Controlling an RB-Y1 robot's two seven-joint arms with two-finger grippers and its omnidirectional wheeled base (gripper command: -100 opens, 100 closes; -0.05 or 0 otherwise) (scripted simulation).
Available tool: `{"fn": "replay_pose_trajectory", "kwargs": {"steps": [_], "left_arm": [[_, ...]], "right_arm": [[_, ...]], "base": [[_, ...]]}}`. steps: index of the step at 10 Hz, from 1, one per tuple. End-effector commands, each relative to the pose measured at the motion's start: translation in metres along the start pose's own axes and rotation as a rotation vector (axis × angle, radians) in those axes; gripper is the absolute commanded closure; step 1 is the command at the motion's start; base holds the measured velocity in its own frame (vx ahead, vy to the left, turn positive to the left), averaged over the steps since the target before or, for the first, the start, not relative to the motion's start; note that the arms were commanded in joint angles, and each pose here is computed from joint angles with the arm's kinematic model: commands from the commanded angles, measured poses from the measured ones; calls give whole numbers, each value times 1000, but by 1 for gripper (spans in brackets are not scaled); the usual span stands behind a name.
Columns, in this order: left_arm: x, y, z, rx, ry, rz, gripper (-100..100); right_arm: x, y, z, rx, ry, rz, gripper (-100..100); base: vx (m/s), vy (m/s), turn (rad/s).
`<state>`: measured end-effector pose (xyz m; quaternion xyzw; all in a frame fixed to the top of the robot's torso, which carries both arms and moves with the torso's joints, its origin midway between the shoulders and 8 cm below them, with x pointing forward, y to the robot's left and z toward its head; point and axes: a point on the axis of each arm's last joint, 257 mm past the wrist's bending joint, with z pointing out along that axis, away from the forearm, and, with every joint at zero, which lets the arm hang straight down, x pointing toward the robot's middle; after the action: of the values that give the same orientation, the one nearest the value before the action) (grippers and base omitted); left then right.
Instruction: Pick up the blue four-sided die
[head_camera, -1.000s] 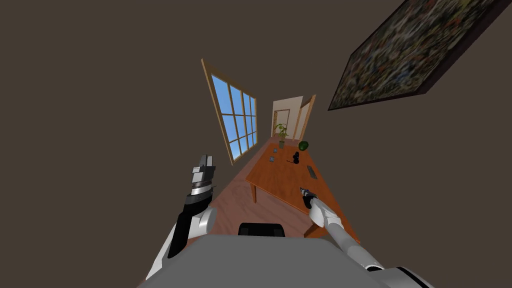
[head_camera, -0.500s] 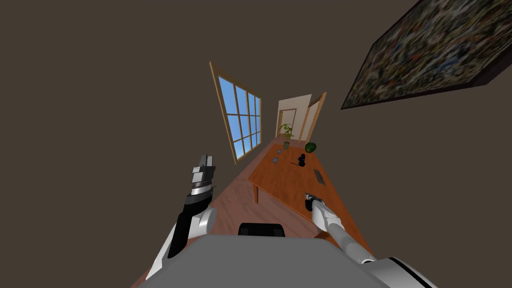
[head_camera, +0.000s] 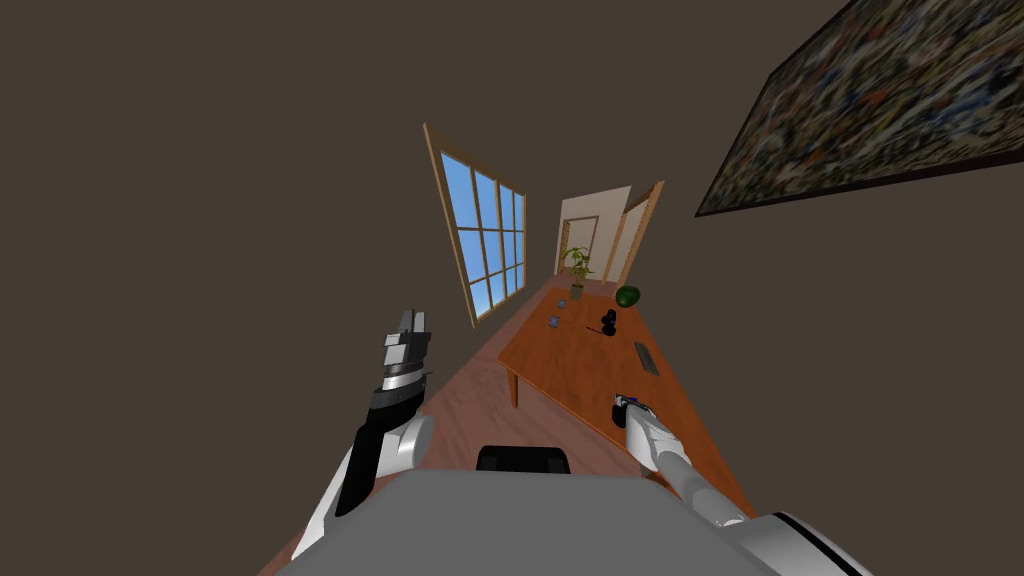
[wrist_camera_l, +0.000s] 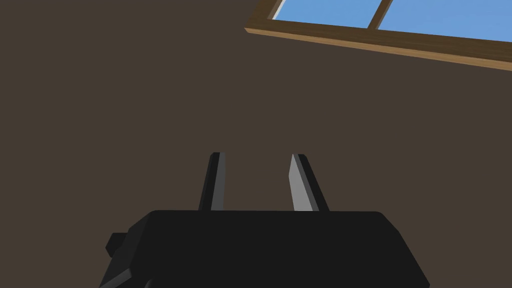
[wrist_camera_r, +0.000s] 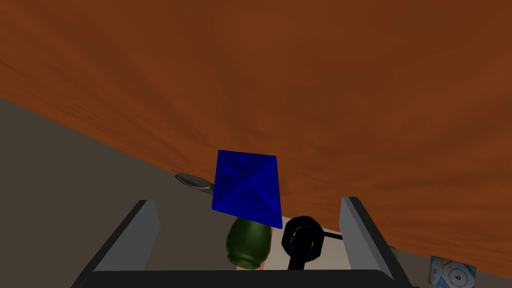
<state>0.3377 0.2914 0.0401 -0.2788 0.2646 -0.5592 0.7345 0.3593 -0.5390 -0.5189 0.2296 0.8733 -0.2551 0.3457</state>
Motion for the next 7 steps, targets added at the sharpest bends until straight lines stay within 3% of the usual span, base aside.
{"fn": "replay_pose_trajectory", "kwargs": {"steps": [1,2,5,6,7], "left_arm": [[0,0,0,0,0,0,0],[0,0,0,0,0,0,0],[0,0,0,0,0,0,0],[0,0,0,0,0,0,0],[0,0,0,0,0,0,0]], "right_arm": [[0,0,0,0,0,0,0],[8,6,-4,1,1,1,-100],[25,19,-15,1,0,4,-100],[21,17,-13,0,1,1,-100],[22,17,-13,2,0,3,100]], "base": [[0,0,0],[32,-46,5],[60,-127,15],[23,-68,11],[4,-13,1]]}}
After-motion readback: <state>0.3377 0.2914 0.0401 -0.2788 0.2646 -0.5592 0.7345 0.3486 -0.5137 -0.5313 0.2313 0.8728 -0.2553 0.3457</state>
